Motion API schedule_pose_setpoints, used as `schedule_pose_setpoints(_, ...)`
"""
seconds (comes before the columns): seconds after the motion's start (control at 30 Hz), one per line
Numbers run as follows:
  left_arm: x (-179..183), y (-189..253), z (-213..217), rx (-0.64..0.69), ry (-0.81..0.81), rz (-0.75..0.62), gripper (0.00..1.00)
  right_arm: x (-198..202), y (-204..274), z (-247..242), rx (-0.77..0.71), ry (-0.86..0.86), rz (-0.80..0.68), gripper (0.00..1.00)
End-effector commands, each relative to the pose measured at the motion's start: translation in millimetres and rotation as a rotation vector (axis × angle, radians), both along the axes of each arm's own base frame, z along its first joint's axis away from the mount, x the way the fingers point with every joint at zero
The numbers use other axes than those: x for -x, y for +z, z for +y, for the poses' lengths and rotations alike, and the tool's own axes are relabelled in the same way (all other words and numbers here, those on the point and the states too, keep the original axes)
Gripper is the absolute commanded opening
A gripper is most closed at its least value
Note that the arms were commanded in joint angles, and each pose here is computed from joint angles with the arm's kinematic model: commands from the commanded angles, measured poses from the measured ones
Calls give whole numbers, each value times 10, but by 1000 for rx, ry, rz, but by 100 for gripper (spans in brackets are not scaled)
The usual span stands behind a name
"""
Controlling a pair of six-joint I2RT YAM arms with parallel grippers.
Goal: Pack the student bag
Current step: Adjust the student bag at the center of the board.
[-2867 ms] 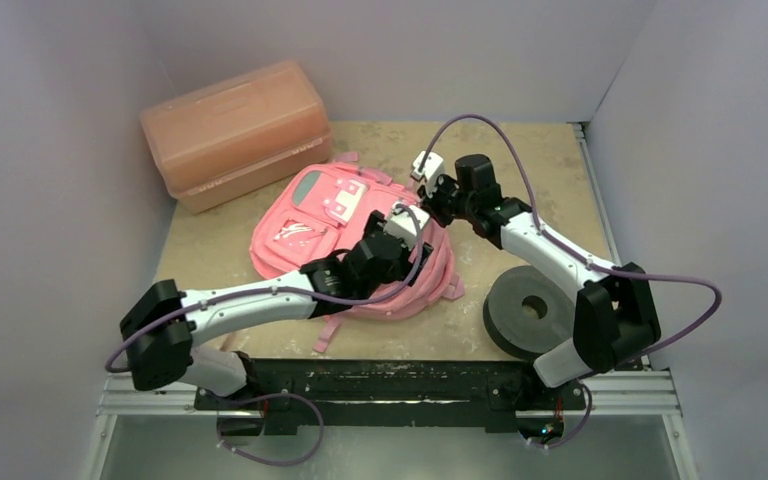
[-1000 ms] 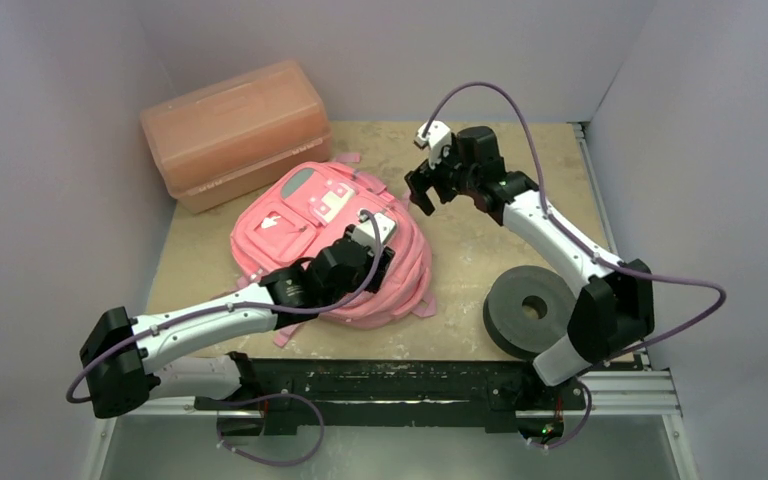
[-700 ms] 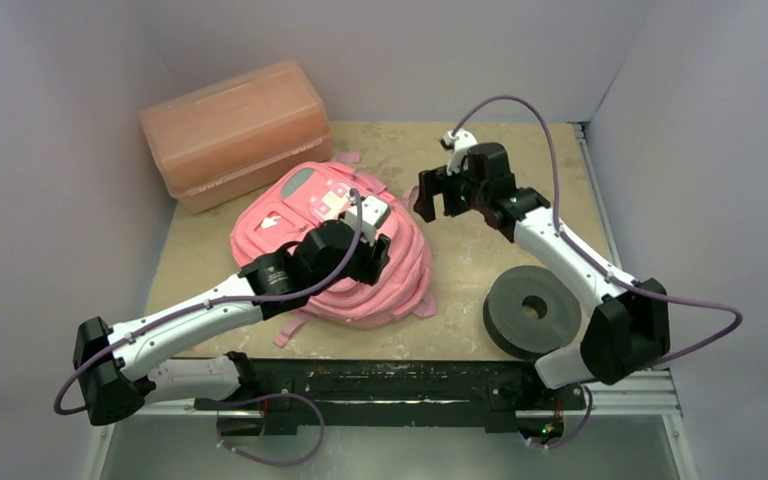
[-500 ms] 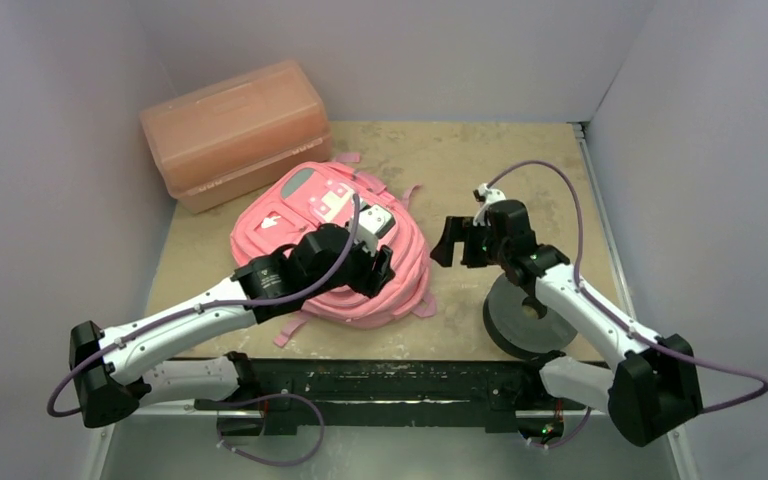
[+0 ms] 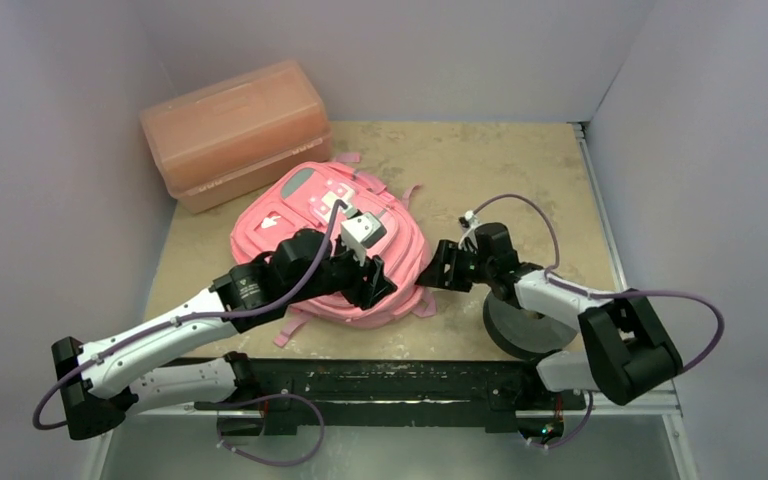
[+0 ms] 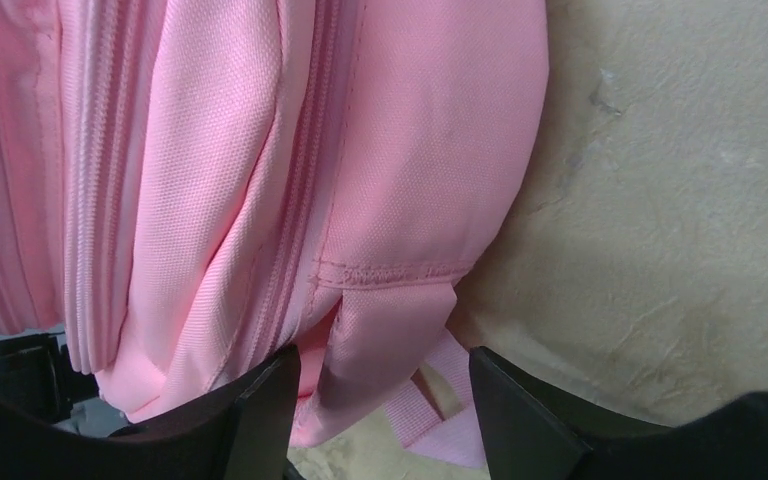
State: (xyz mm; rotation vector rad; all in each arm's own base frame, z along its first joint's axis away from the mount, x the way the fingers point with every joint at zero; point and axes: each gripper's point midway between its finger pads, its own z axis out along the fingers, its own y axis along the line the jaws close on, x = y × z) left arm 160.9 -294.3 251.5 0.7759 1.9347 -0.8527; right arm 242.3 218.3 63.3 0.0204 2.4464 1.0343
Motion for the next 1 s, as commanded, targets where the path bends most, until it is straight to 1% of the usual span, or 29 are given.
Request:
schedule_pose_setpoints(0.0, 111, 209, -71, 88, -67, -21, 52, -48, 115, 273, -134, 70, -63, 69)
schedule_pose_setpoints(0.07, 157, 202, -98, 89, -98, -16, 52, -37, 91, 380, -173, 100, -57, 68)
schedule_pose_setpoints(0.1, 173, 204, -111, 90, -110, -18, 52, -33, 103, 427, -195, 110, -54, 63)
schedule_pose_setpoints(0.13, 185, 200, -123, 89, -118, -22, 52, -33, 133, 466, -214, 119, -52, 54)
schedule_pose_setpoints(0.17, 194, 203, -131, 91, -122, -32, 52, -42, 195, 495, -232, 124, -49, 41)
schedule_pose_setpoints(0.2, 198, 214, -136, 95, -123, -51, 52, -46, 287, 517, -250, 125, -50, 25)
schedule_pose_setpoints(0.23, 186, 236, -137, 103, -115, -78, 53, -56, 428, 530, -270, 121, -59, 12)
schedule_pose_setpoints(0.27, 174, 242, -126, 98, -104, -103, 55, -58, 582, 541, -285, 116, -67, 2)
schedule_pose_setpoints(0.3, 159, 249, -109, 88, -92, -126, 55, -79, 787, 540, -297, 105, -85, 0)
schedule_pose_setpoints(0.37, 75, 261, -33, 35, -35, -167, 56, -114, 1189, 503, -296, 64, -100, 0)
schedule_pose_setpoints(0.47, -61, 319, 74, -89, 29, -225, 58, -197, 1874, 416, -312, -42, -134, 0)
schedule_pose_setpoints(0.57, -181, 578, 181, -178, 100, -300, 59, -235, 2680, 471, -437, -65, -175, 0)
schedule_pose_setpoints(0.63, -234, 723, 236, -222, 138, -353, 60, -241, 3189, 545, -538, -41, -200, 0)
schedule_pose_setpoints(0.7, -344, 851, 320, -257, 211, -395, 62, -241, 3629, 621, -622, -7, -223, 0)
schedule_pose_setpoints(0.77, -420, 928, 351, -292, 243, -425, 63, -247, 3997, 678, -687, 22, -249, 0)
schedule_pose_setpoints(0.8, -463, 961, 366, -316, 257, -447, 66, -255, 4144, 705, -710, 33, -258, 0)
schedule_pose_setpoints(0.87, -554, 1036, 398, -366, 294, -486, 68, -255, 4388, 755, -753, 66, -268, 0)
schedule_pose_setpoints(0.93, -699, 1122, 505, -426, 396, -530, 72, -254, 4564, 800, -778, 92, -279, 0)
schedule_pose_setpoints(0.97, -754, 1139, 512, -455, 419, -550, 74, -270, 4621, 818, -780, 94, -282, 0)
